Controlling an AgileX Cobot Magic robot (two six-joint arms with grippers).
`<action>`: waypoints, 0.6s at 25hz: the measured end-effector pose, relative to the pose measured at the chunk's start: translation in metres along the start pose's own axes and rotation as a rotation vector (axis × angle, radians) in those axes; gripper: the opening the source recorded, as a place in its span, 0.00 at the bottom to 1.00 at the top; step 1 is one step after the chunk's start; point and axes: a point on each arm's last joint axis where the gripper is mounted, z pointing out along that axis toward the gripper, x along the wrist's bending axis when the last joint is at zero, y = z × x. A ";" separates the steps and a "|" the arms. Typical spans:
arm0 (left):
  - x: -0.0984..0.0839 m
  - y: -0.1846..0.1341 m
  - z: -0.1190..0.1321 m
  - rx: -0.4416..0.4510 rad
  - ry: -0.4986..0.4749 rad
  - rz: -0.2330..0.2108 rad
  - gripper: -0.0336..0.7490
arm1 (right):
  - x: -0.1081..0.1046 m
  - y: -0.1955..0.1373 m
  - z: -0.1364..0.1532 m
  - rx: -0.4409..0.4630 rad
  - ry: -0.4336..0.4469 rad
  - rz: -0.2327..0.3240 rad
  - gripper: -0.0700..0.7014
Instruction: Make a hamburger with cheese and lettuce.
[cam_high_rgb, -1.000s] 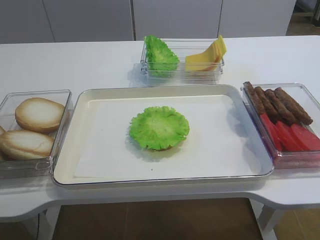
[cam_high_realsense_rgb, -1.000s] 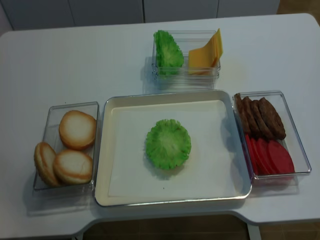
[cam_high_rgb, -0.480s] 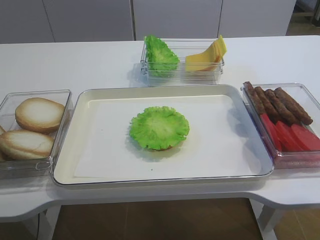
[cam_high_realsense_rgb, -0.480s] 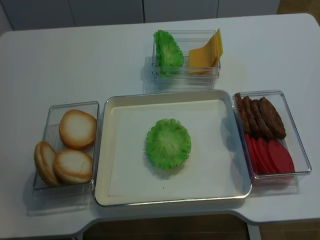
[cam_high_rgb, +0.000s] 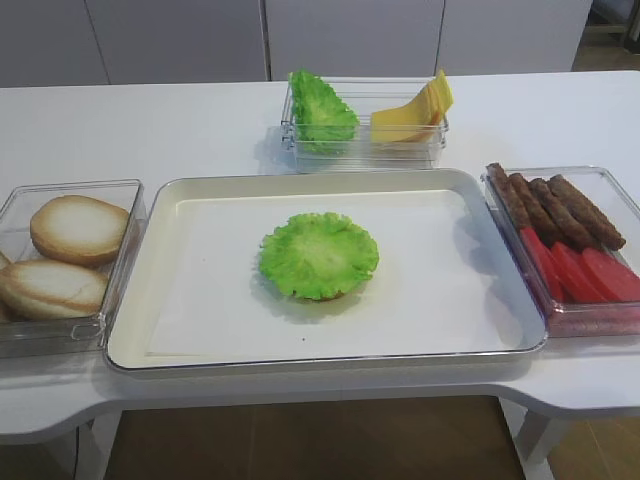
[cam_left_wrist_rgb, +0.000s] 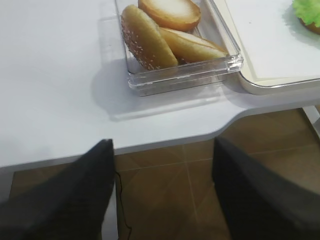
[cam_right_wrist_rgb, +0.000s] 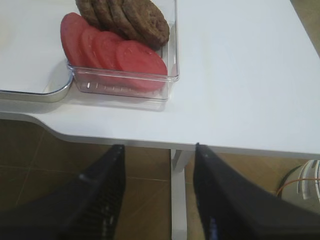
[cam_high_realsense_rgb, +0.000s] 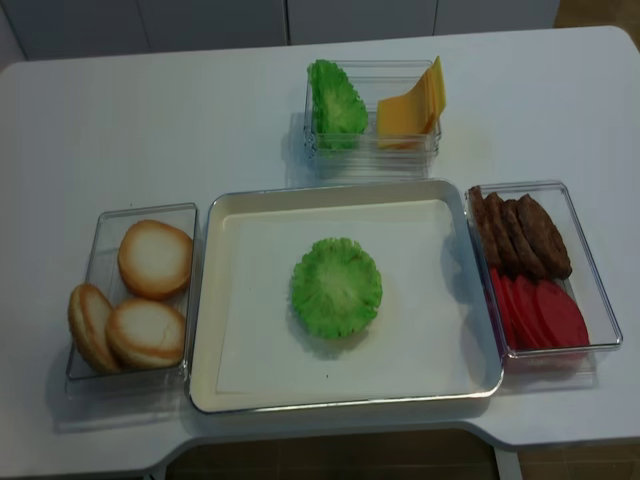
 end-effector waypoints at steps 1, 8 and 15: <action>0.000 0.000 0.000 0.000 0.000 0.000 0.63 | 0.000 0.000 0.000 0.000 0.000 0.000 0.52; 0.000 0.000 0.000 0.000 0.000 0.000 0.63 | 0.000 0.000 0.000 0.002 0.000 0.003 0.52; 0.000 0.000 0.000 0.000 0.000 0.000 0.63 | 0.000 0.000 0.000 0.002 0.000 0.003 0.52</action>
